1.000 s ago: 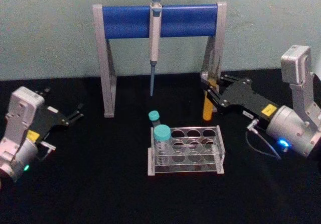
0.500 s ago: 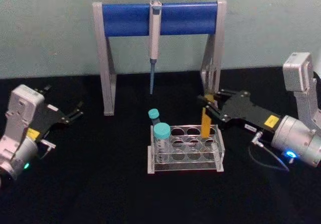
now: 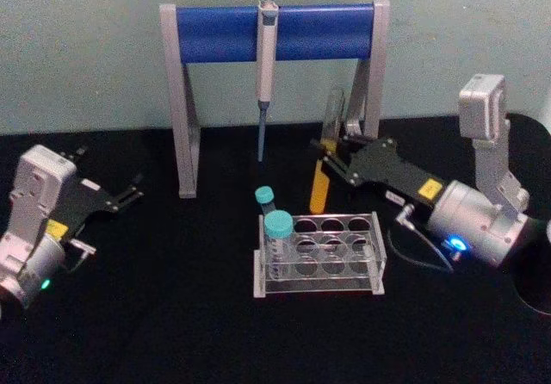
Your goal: Pick up the test tube from the test tube rack, shake it, then place it back into the test tube rack.
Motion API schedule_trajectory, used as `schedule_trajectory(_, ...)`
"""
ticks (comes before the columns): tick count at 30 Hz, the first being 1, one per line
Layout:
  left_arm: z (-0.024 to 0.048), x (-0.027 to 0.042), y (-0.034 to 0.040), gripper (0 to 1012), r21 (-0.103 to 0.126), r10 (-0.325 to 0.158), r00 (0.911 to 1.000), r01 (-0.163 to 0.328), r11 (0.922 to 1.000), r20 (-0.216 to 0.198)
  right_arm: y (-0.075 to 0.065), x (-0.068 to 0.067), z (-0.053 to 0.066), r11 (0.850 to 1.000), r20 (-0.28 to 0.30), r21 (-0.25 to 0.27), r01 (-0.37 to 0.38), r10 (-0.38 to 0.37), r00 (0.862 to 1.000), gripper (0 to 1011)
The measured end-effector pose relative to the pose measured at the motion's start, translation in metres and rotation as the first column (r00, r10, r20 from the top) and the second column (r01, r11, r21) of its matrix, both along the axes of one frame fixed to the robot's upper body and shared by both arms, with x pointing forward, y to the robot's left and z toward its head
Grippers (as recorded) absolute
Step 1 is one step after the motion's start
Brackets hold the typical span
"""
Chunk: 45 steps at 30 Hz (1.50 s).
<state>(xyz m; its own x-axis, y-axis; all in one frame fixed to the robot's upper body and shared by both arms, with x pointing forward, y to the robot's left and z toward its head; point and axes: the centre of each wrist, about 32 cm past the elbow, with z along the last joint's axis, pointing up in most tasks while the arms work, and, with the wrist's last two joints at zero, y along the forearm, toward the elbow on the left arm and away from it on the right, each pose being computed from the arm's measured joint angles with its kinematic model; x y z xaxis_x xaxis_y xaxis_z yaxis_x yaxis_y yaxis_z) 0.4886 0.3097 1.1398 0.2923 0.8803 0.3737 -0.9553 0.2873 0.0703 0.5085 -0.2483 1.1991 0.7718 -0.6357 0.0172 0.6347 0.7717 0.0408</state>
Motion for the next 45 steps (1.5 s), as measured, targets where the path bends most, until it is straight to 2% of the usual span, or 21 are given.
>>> schedule_trajectory(3, 0.0, 0.0, 0.0, 1001, 0.0, 0.0, 1.0, 0.0, 1.0, 0.0, 0.004, 0.005, -0.001, 0.998, 0.036, -0.011, 0.058, -0.057, 0.998, 229)
schedule_trajectory(10, 0.0, 0.0, 0.0, 1001, 0.0, 0.0, 1.0, 0.0, 1.0, 0.0, 0.003, 0.009, -0.001, 0.99, 0.068, -0.032, 0.14, -0.137, 0.988, 229)
schedule_trajectory(21, 0.0, 0.0, 0.0, 1001, 0.0, 0.0, 1.0, 0.0, 1.0, 0.0, -0.003, 0.007, -0.001, 0.985, 0.069, -0.041, 0.17, -0.167, 0.984, 229)
schedule_trajectory(28, 0.0, 0.0, 0.0, 1002, 0.0, 0.0, 1.0, 0.0, 1.0, 0.0, -0.014, -0.002, 0.002, 0.98, 0.067, -0.081, 0.184, -0.179, 0.982, 229)
schedule_trajectory(35, 0.0, 0.0, 0.0, 1001, 0.0, 0.0, 1.0, 0.0, 1.0, 0.0, -0.025, -0.016, 0.004, 0.983, 0.036, -0.114, 0.147, -0.144, 0.989, 229)
schedule_trajectory(40, 0.0, 0.0, 0.0, 1001, 0.0, 0.0, 1.0, 0.0, 1.0, 0.0, -0.026, -0.023, 0.003, 0.992, -0.012, -0.104, 0.076, -0.077, 0.997, 229)
schedule_trajectory(45, 0.0, 0.0, 0.0, 1002, 0.0, 0.0, 1.0, 0.0, 1.0, 0.0, -0.02, -0.023, 0.003, 0.997, -0.044, -0.078, 0.012, -0.015, 0.999, 229)
